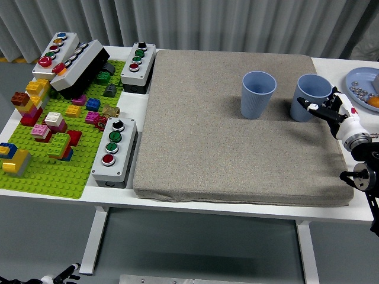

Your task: Pick cup pour cup place

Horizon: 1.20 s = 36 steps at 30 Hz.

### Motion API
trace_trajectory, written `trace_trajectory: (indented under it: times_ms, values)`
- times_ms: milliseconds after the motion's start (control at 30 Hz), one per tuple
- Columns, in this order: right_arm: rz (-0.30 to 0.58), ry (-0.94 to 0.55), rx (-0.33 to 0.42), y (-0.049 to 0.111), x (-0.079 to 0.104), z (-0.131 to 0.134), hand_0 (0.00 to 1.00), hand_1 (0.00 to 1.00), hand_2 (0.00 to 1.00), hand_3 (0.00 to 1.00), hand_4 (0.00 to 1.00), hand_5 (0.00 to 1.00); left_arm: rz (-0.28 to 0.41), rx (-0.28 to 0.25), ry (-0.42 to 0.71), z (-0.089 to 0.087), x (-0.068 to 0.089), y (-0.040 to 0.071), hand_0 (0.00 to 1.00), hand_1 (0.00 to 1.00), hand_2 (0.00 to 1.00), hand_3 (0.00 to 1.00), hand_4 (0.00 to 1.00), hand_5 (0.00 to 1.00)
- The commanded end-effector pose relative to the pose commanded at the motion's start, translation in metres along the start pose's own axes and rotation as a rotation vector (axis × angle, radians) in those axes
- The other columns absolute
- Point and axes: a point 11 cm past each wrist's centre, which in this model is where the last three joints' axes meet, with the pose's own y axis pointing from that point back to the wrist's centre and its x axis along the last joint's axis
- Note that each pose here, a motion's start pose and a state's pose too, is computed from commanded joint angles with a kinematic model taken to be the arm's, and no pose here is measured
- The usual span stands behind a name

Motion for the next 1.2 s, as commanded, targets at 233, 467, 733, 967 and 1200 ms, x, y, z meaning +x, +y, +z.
trace_trajectory:
  times_ms: [233, 467, 733, 967, 1200]
  values:
    - [0.005, -0.007, 0.0, 0.0, 0.002, 0.001, 0.998, 0.964, 0.998, 0.998, 0.874, 0.314, 0.0, -0.001, -0.001, 0.001, 0.0, 0.0, 0.821, 0.824, 0.88, 0.814, 0.638, 0.996]
    - [-0.001, -0.012, -0.004, -0.001, -0.001, 0.003, 0.998, 0.963, 0.998, 0.998, 0.873, 0.313, -0.001, -0.001, -0.003, 0.001, 0.0, 0.0, 0.821, 0.824, 0.88, 0.813, 0.638, 0.996]
    - [-0.002, -0.015, -0.011, -0.001, -0.003, 0.005, 0.998, 0.963, 0.998, 0.998, 0.869, 0.315, -0.001, 0.0, -0.005, 0.001, 0.0, 0.0, 0.82, 0.824, 0.88, 0.814, 0.639, 0.997]
    - [-0.001, -0.018, -0.016, -0.002, -0.003, 0.007, 0.998, 0.963, 0.998, 0.998, 0.868, 0.311, -0.001, 0.002, -0.007, 0.001, 0.0, 0.0, 0.82, 0.824, 0.88, 0.813, 0.639, 0.997]
    - [-0.009, -0.015, -0.02, -0.005, -0.009, 0.007, 0.998, 0.963, 0.998, 0.998, 0.867, 0.313, -0.001, 0.007, -0.009, -0.001, 0.001, 0.0, 0.822, 0.824, 0.88, 0.813, 0.639, 0.998]
